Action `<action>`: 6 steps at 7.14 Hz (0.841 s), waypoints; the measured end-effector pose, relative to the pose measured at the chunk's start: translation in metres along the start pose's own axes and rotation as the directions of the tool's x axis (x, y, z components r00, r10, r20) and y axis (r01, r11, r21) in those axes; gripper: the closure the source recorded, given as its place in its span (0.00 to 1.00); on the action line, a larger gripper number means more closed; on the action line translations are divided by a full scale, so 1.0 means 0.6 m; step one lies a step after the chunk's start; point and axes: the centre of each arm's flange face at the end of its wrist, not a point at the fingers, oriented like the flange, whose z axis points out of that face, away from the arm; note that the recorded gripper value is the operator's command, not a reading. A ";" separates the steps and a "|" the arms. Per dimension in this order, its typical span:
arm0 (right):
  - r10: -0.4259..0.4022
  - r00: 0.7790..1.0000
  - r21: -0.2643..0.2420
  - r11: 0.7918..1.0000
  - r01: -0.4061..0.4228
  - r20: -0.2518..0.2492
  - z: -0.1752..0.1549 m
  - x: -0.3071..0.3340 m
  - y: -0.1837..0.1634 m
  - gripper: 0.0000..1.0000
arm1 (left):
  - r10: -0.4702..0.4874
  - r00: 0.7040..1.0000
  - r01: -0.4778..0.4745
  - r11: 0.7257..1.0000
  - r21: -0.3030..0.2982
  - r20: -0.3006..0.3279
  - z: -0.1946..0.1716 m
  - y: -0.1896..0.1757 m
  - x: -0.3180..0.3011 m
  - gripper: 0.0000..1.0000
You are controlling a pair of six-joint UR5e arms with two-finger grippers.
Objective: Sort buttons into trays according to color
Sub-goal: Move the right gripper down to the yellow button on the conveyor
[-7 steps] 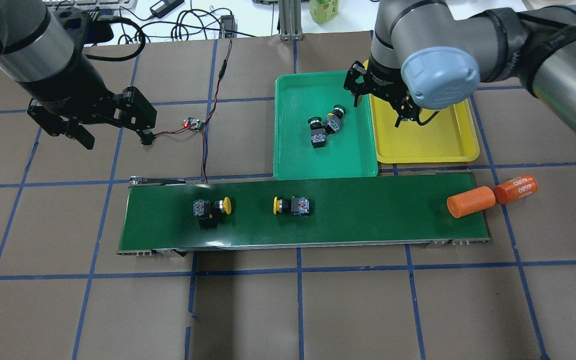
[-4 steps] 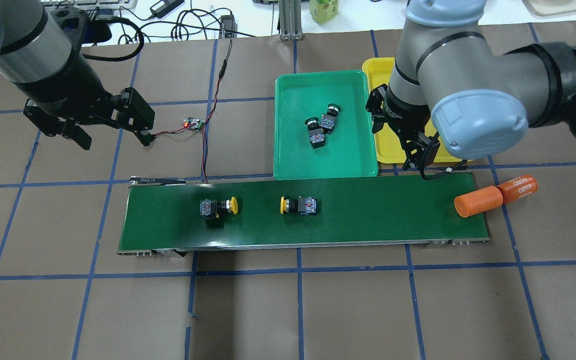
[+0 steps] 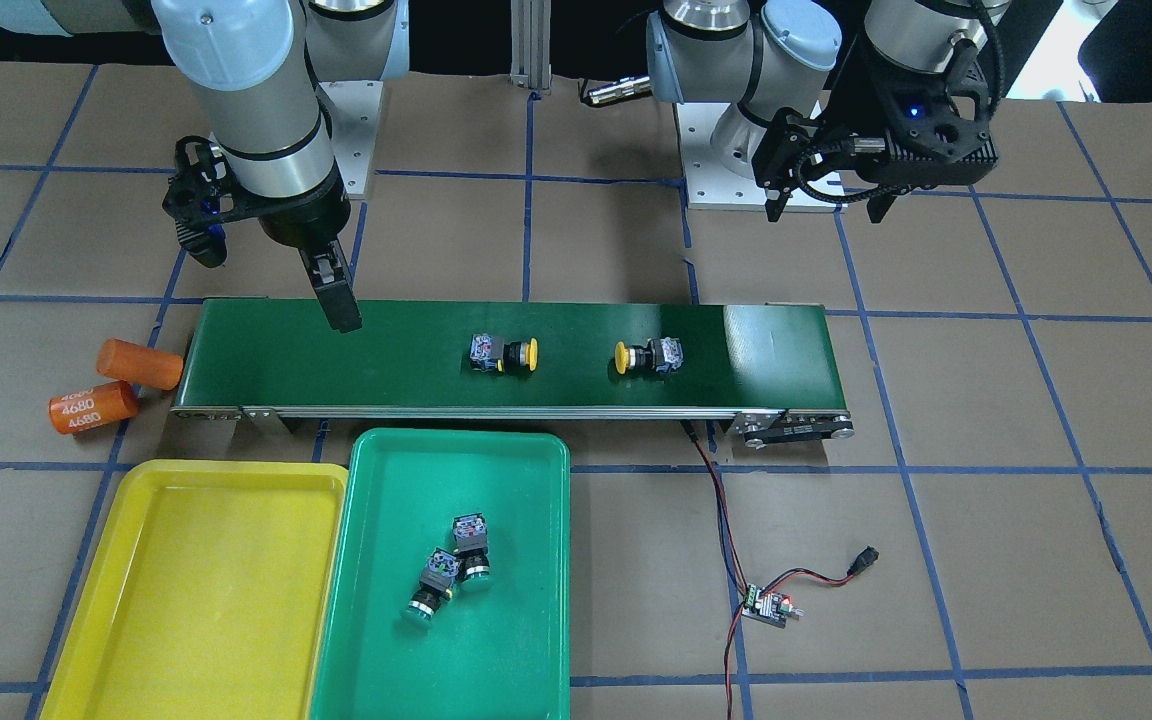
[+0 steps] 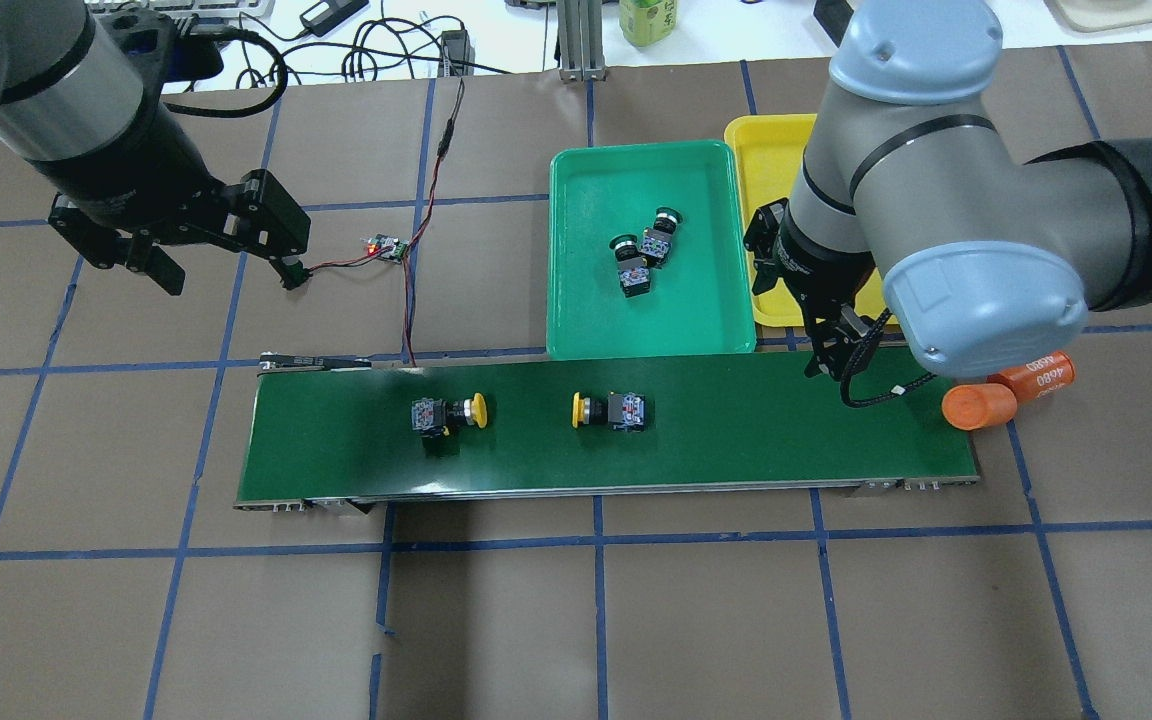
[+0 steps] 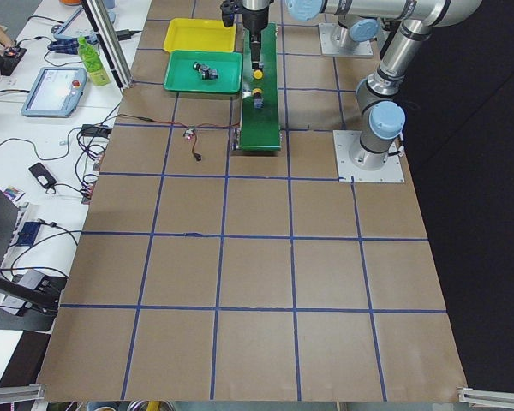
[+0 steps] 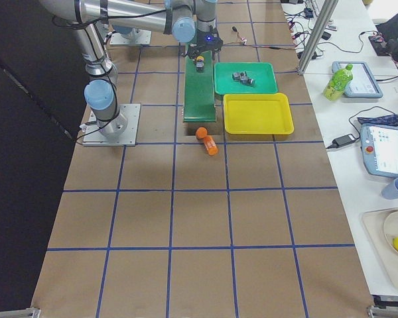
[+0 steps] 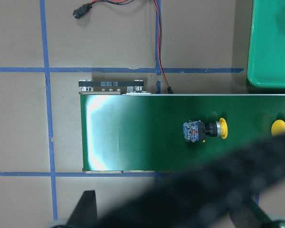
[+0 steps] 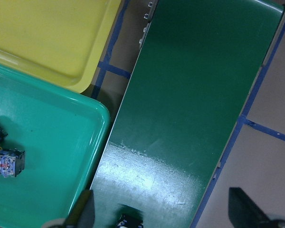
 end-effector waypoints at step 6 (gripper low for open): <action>0.018 0.998 -0.023 1.000 -0.017 0.055 0.090 0.023 0.029 0.00 | -0.008 1.000 0.008 1.000 -0.003 -0.010 0.003 -0.005 -0.004 0.00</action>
